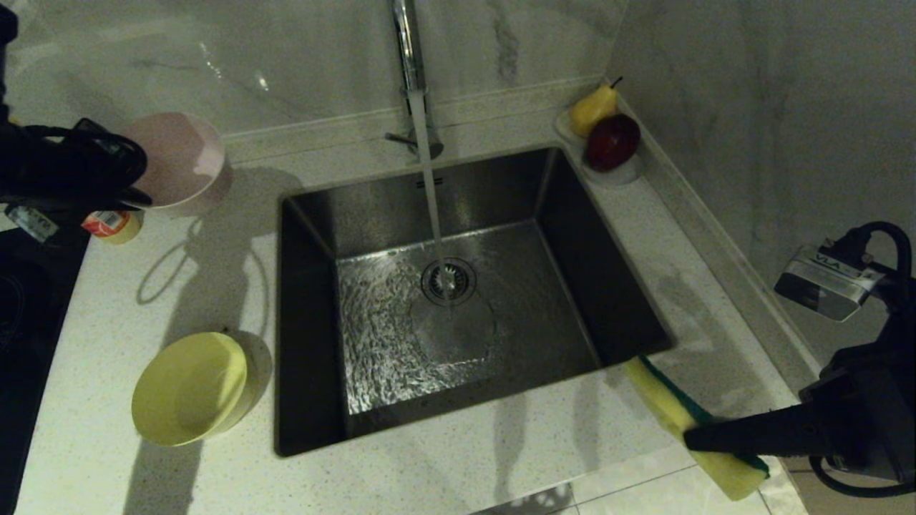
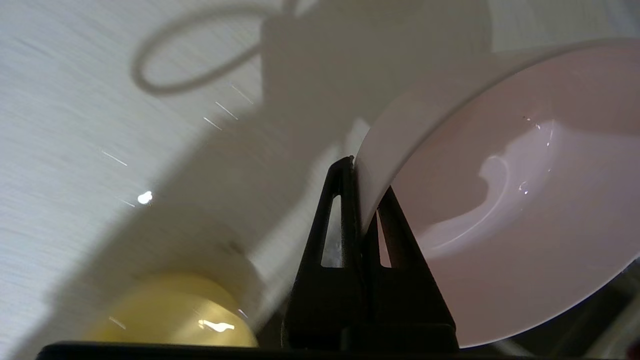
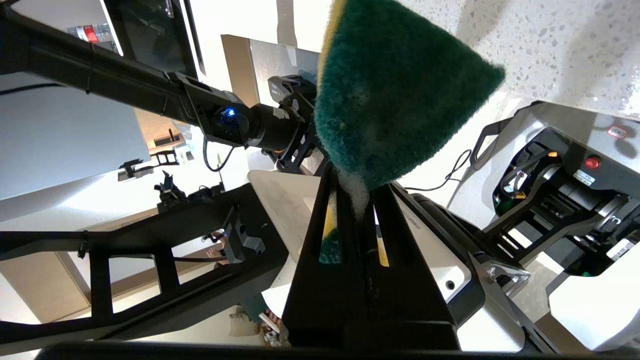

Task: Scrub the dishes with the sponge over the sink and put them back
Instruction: Wash the bowl

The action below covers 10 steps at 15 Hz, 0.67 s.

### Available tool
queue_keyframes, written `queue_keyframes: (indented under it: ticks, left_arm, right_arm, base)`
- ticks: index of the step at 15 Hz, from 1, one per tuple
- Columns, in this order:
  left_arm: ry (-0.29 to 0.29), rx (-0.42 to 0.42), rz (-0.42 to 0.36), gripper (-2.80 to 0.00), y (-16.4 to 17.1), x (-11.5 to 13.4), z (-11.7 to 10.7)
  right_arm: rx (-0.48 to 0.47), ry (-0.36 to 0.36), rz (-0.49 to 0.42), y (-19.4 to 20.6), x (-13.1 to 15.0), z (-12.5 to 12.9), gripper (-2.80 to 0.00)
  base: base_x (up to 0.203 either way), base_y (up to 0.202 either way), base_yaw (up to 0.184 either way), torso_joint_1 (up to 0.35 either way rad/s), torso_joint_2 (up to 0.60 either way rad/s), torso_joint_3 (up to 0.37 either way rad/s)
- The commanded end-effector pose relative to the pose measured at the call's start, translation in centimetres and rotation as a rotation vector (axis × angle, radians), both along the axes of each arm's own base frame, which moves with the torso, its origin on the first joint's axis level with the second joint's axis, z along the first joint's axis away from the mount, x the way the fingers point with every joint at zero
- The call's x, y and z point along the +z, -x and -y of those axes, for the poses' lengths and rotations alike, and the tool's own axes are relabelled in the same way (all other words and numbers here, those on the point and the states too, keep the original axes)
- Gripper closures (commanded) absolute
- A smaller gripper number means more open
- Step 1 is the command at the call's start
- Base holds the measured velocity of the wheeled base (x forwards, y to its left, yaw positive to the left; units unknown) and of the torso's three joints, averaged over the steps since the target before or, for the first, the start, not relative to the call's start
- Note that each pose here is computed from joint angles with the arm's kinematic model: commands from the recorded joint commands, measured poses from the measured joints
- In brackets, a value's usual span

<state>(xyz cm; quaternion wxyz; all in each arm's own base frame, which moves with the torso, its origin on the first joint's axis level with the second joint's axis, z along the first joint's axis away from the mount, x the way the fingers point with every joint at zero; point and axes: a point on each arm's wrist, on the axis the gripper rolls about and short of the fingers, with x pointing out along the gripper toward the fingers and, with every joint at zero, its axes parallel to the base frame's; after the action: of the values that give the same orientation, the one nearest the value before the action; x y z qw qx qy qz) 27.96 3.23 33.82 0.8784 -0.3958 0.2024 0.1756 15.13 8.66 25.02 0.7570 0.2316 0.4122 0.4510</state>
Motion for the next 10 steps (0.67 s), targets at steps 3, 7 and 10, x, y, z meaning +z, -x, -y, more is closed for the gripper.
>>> queue_keyframes:
  ticks: [3, 7, 10]
  left_arm:
    - [-0.026, -0.092, -0.096, 0.00, -2.4, -3.0, 7.4]
    - [-0.084, -0.195, -0.164, 0.00, -3.7, -5.4, 12.4]
    - [-0.118, -0.293, -0.159, 0.00, -4.7, -6.0, 15.7]
  right_arm:
    - [0.001, 0.002, -0.010, 0.1, -0.3, 0.1, 0.00]
    - [-0.013, 0.002, -0.009, 0.3, -0.3, 0.4, 0.00]
    - [-0.014, 0.006, -0.017, 0.2, -0.5, 0.4, 0.00]
  base:
    - [0.000, 0.000, 0.000, 0.000, 0.00, 0.000]
    - [0.000, 0.000, 0.000, 0.000, 0.00, 0.000]
    - [0.000, 0.000, 0.000, 0.000, 0.00, 0.000]
